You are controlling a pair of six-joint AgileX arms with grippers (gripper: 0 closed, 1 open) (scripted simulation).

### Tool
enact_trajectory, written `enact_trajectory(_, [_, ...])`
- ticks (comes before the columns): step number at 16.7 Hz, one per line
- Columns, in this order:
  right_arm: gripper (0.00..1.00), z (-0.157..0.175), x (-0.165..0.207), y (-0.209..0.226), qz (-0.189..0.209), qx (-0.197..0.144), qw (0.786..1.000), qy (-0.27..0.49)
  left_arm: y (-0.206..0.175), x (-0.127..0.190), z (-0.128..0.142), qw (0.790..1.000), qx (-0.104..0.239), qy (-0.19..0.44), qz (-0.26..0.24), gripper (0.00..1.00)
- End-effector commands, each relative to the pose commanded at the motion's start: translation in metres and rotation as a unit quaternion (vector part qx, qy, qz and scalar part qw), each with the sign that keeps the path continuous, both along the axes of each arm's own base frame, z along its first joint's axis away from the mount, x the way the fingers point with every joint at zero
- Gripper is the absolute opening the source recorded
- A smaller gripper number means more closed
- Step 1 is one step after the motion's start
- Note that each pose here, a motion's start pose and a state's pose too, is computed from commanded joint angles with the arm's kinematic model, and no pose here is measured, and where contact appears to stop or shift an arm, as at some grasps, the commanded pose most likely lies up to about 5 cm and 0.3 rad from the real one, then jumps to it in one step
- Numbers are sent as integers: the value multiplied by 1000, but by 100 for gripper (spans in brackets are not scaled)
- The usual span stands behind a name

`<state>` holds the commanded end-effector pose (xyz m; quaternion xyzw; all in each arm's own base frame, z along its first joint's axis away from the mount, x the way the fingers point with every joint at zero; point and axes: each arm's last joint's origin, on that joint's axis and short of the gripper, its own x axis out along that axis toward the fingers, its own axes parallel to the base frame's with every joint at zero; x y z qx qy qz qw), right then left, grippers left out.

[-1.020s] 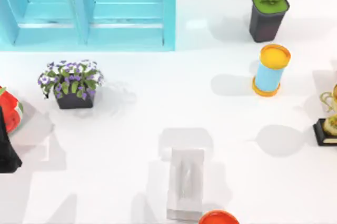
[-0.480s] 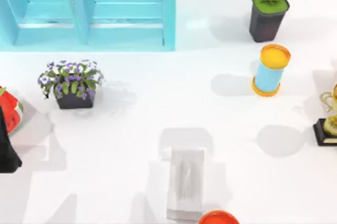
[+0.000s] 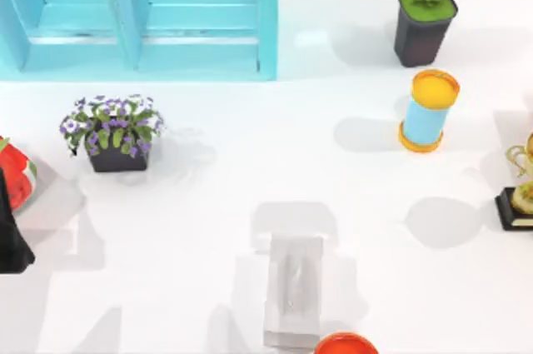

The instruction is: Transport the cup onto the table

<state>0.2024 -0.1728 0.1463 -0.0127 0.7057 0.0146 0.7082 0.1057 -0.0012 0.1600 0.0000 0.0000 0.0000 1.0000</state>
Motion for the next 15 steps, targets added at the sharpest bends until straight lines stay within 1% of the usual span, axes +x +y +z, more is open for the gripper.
enact_trajectory(10, [2, 0, 0, 0, 0, 0, 1000, 0, 0, 0, 0, 1000, 0, 0, 0, 100])
enact_trajectory(11, [0, 0, 0, 0, 0, 0, 1000, 0, 0, 0, 0, 1000, 0, 0, 0, 100])
enact_trajectory(15, [0, 0, 0, 0, 0, 0, 1000, 0, 0, 0, 0, 1000, 0, 0, 0, 100])
